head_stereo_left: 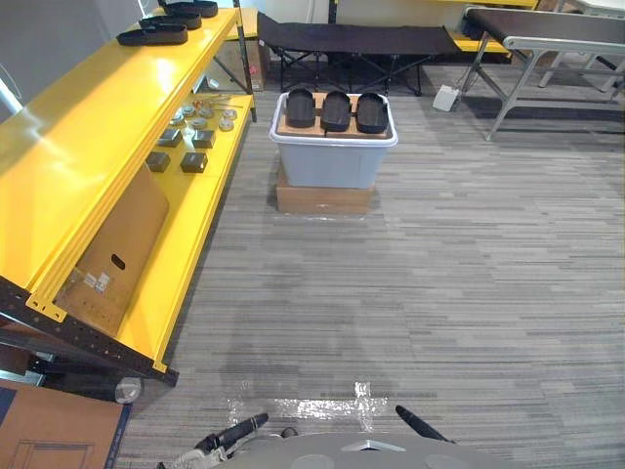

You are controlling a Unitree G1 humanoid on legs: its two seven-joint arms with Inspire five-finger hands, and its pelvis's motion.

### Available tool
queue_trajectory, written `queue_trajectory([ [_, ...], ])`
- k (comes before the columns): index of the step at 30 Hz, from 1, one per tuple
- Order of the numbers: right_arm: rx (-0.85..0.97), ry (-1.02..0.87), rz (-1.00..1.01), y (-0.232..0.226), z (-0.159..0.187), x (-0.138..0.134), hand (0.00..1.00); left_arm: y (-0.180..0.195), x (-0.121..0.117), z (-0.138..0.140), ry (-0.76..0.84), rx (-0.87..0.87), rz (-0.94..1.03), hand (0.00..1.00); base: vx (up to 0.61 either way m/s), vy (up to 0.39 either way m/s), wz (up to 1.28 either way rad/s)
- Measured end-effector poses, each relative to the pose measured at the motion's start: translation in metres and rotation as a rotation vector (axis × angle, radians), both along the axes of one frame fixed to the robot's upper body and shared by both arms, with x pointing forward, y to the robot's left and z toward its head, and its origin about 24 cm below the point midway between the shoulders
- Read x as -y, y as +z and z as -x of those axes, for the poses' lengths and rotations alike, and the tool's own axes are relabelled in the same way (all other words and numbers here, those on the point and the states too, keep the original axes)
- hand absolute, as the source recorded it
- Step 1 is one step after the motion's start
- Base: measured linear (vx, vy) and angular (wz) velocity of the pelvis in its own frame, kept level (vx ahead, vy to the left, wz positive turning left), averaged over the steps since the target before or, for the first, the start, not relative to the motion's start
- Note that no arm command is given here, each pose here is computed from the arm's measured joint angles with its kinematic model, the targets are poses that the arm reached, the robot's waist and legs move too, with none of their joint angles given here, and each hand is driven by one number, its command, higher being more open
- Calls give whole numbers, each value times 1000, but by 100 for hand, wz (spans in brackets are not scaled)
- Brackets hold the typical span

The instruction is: Walk over and take three plastic housings, then place them on the shelf

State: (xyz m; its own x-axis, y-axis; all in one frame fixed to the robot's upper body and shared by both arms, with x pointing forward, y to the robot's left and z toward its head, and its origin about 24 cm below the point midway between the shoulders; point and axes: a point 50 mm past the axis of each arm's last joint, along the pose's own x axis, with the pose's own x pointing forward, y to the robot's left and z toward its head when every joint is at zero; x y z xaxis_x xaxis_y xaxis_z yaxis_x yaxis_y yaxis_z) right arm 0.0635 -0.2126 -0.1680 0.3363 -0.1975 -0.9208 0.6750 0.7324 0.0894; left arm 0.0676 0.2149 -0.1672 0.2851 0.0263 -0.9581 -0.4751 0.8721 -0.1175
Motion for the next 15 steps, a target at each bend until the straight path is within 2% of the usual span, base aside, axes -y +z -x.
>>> queue_trajectory([
  [3,160,83,70,13,-38,0,100,5,4,-20,-24,110,1,100,0,0,0],
  [4,261,124,106,25,-62,-1,100,9,8,-31,-39,166,10,100,0,0,0],
  [8,400,175,154,44,-98,-3,100,18,21,-54,-64,295,49,100,-17,0,0],
  [11,439,189,159,49,-108,-6,100,21,31,-65,-87,331,88,100,0,0,0],
  [15,413,188,150,43,-98,-5,100,19,31,-60,-68,321,93,100,0,0,0],
])
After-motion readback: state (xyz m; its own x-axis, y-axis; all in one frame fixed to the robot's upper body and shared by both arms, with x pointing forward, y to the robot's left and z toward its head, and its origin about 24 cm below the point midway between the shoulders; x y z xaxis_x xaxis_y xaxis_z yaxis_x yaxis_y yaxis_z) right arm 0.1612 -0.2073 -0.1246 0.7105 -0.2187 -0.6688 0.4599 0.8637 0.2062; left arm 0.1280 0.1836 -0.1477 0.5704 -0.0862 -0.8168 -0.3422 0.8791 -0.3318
